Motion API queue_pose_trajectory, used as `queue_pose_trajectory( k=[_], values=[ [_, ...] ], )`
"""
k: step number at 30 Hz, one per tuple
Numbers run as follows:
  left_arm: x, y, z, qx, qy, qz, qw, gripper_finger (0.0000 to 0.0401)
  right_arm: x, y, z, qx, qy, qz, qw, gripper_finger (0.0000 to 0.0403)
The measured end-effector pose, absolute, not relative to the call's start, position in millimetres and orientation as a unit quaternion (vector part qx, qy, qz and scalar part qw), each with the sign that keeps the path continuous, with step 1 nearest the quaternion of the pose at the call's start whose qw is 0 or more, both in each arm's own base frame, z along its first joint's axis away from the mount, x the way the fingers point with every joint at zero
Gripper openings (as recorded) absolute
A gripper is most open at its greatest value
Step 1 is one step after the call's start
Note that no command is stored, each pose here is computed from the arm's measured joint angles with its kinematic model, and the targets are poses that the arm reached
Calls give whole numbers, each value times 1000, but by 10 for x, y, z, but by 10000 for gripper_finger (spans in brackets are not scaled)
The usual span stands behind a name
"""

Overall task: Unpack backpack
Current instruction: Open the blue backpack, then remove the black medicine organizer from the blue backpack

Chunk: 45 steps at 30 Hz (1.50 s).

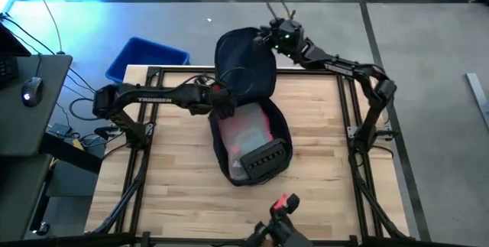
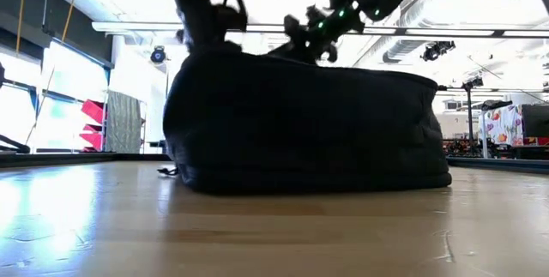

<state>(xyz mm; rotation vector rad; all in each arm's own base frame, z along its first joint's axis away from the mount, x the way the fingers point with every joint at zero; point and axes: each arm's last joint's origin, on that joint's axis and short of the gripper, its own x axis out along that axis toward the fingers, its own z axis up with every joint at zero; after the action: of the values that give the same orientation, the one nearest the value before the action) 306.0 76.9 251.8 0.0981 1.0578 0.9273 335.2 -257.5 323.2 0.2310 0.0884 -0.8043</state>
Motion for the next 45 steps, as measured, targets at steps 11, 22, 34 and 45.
queue_pose_trajectory(
  k=[11, 22, 34, 45],
  values=[
    [2890, 1197, 2104, -67, 452, 461, 761, 74, 3175, -2329, 3261, 106, 184, -351, 912, 190],
    [3109, 1156, 2270, -76, 373, 350, 856, 74, 2929, -2564, 3090, 192, 191, -530, 804, 190],
    [3194, 900, 2272, -48, 388, 270, 880, 74, 3020, -1942, 3378, 131, 265, -157, 942, 190],
    [3225, 848, 2291, -47, 379, 251, 889, 74, 3205, -836, 3028, 133, 489, 10, 862, 190]
  ],
)
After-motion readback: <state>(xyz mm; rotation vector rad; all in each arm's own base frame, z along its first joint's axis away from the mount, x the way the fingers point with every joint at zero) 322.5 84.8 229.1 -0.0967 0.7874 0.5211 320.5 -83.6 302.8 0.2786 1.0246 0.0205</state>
